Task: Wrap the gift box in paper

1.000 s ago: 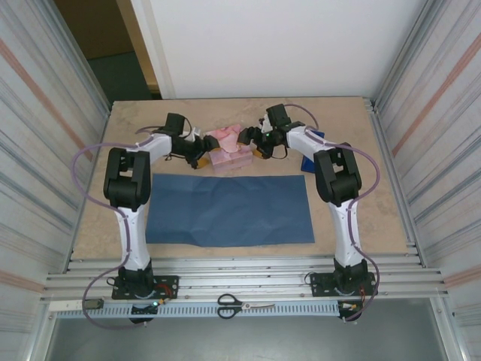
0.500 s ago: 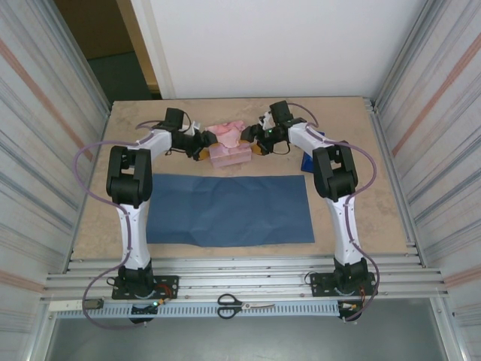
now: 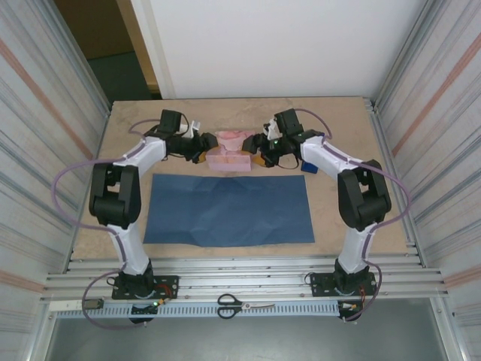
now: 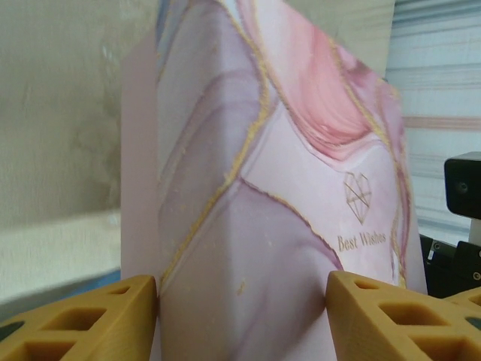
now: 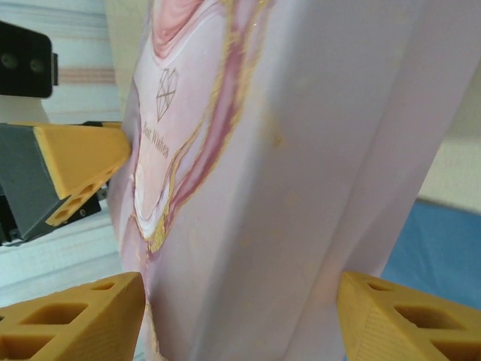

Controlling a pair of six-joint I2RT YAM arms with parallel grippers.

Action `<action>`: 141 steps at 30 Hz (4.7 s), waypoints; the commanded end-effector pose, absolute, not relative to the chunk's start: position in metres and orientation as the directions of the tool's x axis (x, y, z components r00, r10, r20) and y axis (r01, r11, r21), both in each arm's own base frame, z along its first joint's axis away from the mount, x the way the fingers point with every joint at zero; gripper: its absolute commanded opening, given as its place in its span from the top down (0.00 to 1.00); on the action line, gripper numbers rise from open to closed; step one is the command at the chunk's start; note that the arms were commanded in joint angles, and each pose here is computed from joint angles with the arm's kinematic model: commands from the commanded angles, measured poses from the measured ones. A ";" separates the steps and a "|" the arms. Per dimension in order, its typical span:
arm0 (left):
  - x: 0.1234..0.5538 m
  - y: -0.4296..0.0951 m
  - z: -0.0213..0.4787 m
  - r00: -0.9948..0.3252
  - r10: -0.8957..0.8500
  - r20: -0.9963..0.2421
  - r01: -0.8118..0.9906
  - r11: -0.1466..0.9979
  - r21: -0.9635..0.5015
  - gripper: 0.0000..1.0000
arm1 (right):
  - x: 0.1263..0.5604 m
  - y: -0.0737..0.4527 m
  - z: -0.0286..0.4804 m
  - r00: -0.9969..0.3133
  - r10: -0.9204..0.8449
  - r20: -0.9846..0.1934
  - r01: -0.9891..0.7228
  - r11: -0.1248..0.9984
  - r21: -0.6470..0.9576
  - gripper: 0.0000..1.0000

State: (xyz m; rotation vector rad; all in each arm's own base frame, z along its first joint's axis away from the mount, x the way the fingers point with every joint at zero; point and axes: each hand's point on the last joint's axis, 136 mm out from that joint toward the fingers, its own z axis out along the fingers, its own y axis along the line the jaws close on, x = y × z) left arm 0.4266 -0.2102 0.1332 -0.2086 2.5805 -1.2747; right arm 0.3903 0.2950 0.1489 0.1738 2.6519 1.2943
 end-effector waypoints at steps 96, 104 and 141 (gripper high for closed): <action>0.283 -0.199 0.078 -0.974 -0.163 -0.156 -0.002 0.698 -0.717 0.16 | 0.287 0.277 0.077 -0.986 0.134 -0.104 0.029 0.740 0.672 0.07; 0.278 -0.219 0.068 -0.989 -0.089 -0.117 0.027 0.672 -0.740 0.29 | 0.277 0.292 0.070 -0.995 0.087 -0.054 0.025 0.715 0.699 0.20; 0.259 -0.204 0.065 -0.982 -0.131 -0.140 0.010 0.695 -0.719 0.34 | 0.259 0.309 0.067 -0.997 0.064 -0.044 0.015 0.721 0.692 0.26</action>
